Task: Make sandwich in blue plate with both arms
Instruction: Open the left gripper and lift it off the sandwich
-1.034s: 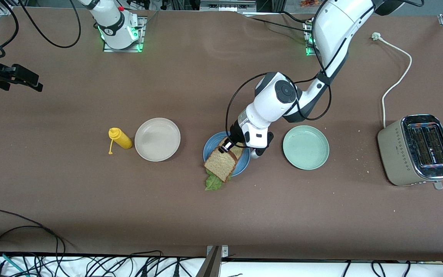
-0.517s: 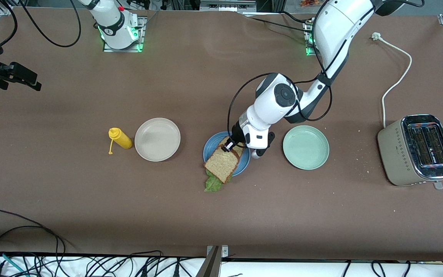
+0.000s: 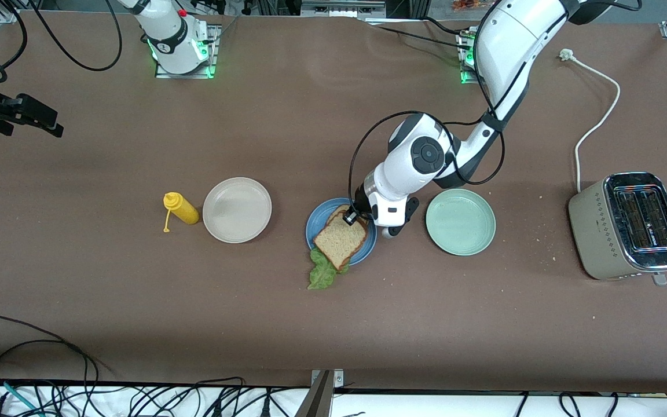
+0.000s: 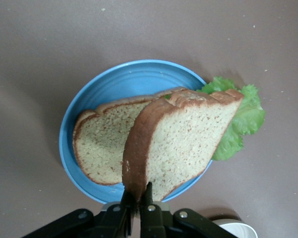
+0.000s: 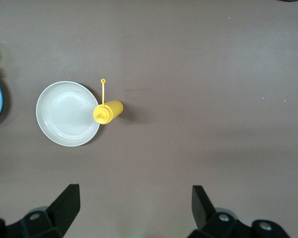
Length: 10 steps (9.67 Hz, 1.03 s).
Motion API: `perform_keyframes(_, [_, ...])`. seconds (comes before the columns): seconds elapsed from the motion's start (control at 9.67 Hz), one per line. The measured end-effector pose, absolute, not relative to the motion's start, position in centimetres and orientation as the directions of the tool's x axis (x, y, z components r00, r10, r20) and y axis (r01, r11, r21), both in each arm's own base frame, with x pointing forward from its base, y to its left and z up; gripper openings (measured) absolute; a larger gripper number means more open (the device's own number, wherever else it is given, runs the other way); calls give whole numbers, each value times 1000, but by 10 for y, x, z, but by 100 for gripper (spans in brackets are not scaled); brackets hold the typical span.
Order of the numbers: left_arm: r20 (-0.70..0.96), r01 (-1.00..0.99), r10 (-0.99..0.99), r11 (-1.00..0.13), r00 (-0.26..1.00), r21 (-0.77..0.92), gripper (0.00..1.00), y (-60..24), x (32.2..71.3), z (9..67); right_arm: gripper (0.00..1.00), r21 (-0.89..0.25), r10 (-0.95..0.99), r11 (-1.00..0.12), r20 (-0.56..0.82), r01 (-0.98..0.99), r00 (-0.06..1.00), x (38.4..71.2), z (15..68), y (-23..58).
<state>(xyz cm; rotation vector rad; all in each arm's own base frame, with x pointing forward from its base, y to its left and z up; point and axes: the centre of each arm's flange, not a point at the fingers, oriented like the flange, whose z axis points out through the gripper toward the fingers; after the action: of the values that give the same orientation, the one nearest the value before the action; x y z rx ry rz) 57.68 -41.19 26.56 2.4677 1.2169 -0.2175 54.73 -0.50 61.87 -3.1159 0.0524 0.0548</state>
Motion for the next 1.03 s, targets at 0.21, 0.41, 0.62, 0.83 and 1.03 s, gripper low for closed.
perform_keyframes(0.21, [-299,793,734,-555,609,253,11,-409,578,262,100,-19,-31,-999,-35,-31,999,547,619,-4])
perform_keyframes(0.41, [-303,795,735,-556,606,243,21,-408,577,255,100,-18,-31,-999,-35,-31,999,547,619,-4])
perform_keyframes(0.62, [-306,796,735,-558,605,234,47,-409,576,251,100,-1,-31,-1000,-35,-31,999,547,619,-6])
perform_keyframes(0.83, [-313,796,732,-574,605,194,75,-408,572,247,100,2,-31,-1000,-36,-31,999,547,618,-6])
perform_keyframes(1.03, [-325,794,733,-596,598,119,100,-401,569,242,100,2,-31,-1000,-36,-31,999,547,618,-6])
